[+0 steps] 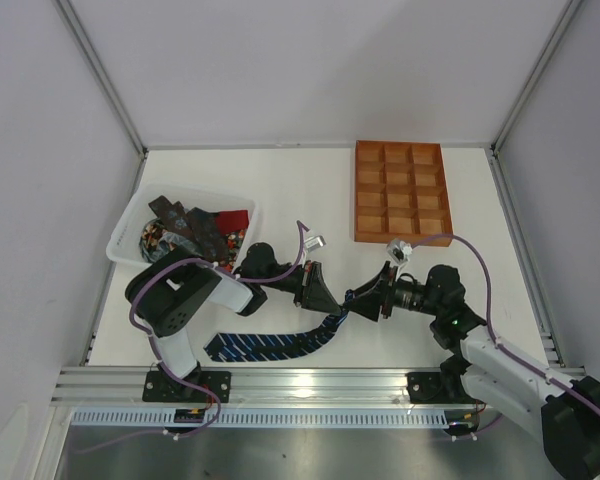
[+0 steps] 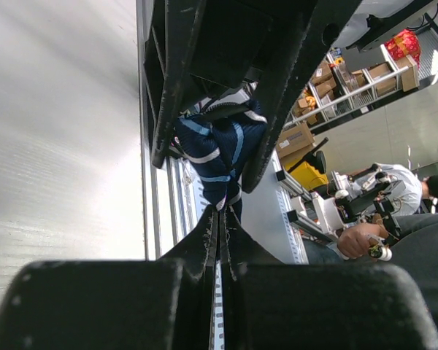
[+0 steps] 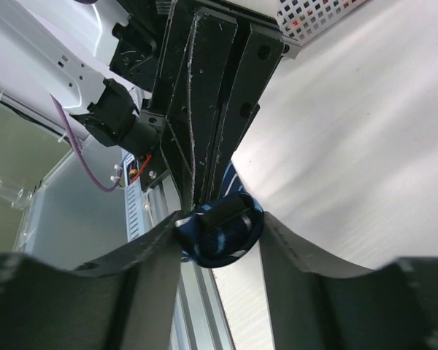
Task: Roll the ties
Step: Roll the tie
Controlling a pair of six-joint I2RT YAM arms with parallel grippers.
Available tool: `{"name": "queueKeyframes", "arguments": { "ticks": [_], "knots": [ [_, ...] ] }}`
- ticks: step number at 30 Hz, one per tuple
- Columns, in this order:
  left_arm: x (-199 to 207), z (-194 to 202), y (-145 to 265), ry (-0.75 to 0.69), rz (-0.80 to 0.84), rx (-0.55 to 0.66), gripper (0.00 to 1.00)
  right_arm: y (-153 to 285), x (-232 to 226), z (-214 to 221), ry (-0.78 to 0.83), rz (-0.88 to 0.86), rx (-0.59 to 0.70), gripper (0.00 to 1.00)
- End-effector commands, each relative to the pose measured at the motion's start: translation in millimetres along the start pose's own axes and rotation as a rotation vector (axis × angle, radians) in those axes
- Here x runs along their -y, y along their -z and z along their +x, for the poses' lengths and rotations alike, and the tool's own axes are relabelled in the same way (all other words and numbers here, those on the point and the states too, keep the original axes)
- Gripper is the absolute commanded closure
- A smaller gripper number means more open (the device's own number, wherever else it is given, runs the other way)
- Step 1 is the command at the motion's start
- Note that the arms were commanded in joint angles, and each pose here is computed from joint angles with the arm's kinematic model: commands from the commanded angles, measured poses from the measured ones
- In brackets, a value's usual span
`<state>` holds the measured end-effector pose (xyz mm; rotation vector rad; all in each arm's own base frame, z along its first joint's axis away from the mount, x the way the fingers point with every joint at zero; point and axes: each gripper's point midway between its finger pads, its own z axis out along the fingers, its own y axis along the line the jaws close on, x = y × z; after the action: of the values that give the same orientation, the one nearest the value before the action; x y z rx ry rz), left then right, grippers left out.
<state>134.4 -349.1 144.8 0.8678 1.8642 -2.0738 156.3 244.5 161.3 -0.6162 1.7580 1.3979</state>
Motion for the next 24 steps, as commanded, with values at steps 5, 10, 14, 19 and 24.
{"name": "queueKeyframes", "arguments": {
  "ticks": [5, 10, 14, 19, 24],
  "knots": [
    [47, -27, 0, -0.409, 0.158, 0.089, 1.0, -8, -13, -16, 0.051, -0.055, 0.024, 0.67],
    [31, -31, -1, -0.382, 0.074, 0.091, 0.9, -9, -12, -10, 0.066, -0.042, -0.017, 0.97],
    [-11, -30, 8, -0.34, -0.16, 0.077, 0.6, -7, -10, -4, 0.09, 0.005, -0.037, 1.0],
    [-36, -39, 32, -0.319, -0.403, 0.112, 0.56, -4, -3, 8, 0.122, 0.1, -0.066, 1.0],
    [-40, -36, 62, -0.248, -0.607, 0.181, 0.72, -7, -4, 22, 0.147, 0.155, -0.133, 1.0]
  ]
}}
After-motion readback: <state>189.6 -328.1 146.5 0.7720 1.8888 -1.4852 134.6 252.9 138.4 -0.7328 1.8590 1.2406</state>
